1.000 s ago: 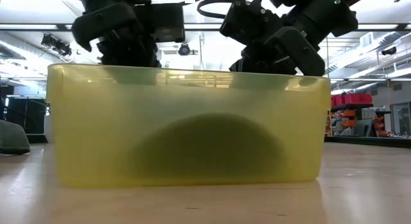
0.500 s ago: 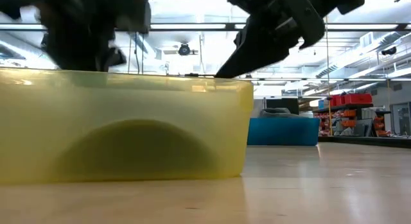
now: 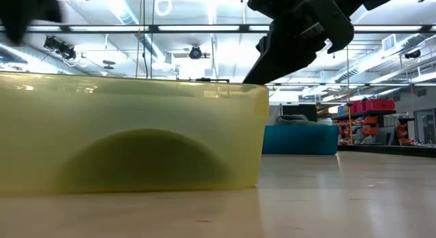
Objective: Pick & Place hat
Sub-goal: Put the dark gray cap into the blue bin
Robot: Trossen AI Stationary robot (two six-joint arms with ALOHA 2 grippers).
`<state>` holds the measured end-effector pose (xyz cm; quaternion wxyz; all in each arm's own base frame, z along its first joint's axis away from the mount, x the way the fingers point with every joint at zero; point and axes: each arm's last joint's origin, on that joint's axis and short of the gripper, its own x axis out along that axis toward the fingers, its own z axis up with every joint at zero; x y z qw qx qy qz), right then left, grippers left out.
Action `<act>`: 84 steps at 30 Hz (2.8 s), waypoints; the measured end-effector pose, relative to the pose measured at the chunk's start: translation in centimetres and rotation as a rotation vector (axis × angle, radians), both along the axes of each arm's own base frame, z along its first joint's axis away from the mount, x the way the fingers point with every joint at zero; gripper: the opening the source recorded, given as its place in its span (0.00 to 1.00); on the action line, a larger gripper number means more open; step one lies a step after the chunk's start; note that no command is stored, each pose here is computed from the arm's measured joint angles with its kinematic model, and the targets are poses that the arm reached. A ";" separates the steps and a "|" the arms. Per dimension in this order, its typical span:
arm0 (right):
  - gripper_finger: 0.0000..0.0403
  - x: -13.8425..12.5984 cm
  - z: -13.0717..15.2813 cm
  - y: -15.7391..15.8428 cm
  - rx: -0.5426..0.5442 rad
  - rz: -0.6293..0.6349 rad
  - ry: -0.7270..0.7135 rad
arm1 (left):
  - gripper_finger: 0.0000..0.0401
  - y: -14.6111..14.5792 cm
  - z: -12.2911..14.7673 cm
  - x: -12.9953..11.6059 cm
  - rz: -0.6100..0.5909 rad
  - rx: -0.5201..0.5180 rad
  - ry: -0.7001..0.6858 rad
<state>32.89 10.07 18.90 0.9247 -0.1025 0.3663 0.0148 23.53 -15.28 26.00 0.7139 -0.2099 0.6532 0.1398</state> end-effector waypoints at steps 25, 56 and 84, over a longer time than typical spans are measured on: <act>0.02 -0.2 -0.1 0.0 0.027 -0.030 0.018 | 0.55 -1.6 -9.6 -6.3 0.329 -0.030 0.297; 0.33 2.0 5.1 1.8 -0.161 0.220 -0.288 | 0.04 -2.8 5.0 -1.7 0.086 0.152 -0.234; 0.41 2.6 7.1 0.8 -0.141 0.314 -0.153 | 0.04 3.6 2.1 10.1 -0.498 0.230 -0.557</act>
